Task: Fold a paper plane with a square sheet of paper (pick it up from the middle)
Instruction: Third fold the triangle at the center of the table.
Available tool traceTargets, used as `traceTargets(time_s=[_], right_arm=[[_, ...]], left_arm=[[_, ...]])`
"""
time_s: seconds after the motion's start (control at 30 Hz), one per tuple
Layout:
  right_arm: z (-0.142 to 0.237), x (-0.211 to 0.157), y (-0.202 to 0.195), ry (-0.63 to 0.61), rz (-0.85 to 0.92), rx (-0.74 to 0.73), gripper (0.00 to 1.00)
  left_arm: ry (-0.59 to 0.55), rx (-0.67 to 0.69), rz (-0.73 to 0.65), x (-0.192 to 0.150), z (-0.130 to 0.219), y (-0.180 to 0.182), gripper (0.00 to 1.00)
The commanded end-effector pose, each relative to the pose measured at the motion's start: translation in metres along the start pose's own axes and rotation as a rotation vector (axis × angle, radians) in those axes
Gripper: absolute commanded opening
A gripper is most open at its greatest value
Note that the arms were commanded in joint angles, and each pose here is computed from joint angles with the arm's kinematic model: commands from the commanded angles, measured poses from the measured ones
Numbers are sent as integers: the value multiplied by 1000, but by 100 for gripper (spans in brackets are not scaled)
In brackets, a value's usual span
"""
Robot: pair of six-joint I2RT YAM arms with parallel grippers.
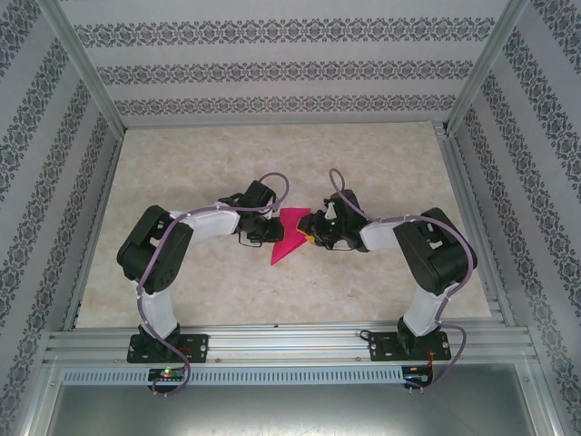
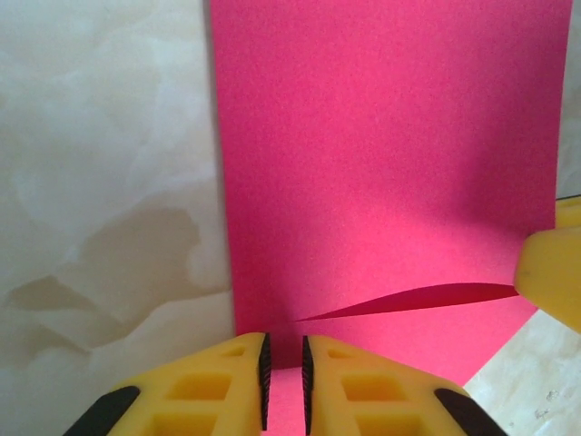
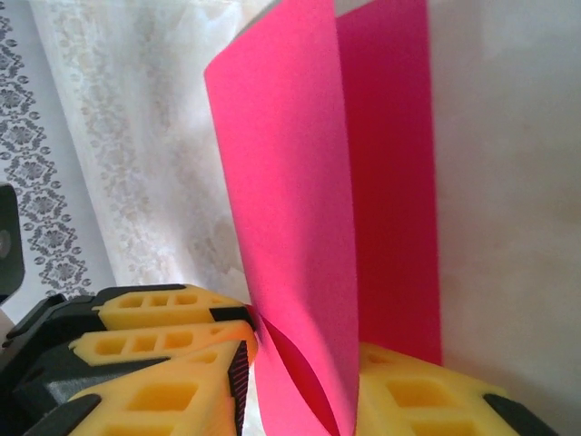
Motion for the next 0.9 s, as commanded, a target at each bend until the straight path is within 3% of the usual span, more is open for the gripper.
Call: traceTargets(time_s=[0.0,0.3,0.67,0.87], right_arm=[[-5,5,13,32,66,61,34],[-16,14,13,121,117,64,34],[-12,24,7,134,133,49,30],[-15,27,9,134,117,64,17]], left_arm=[[-60,-36,-35,13,23,-10,23],[-81,-45,-47,-8,43,-12,36],[-117,-15,-104,-23,51,-27,41],[-107,14,-137,-28,47,-34,44]])
Point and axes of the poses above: each hand's point on the last joint's axis, 136 mm out from that joint toward the fingers, its own z axis back along the fingers, its own y axis along the line the jaws close on, x = y × z, the point moved 1 cm from there along z, back along the fingers, and after that the axes turned 5 degrees about -z, right-handed, at the moved point
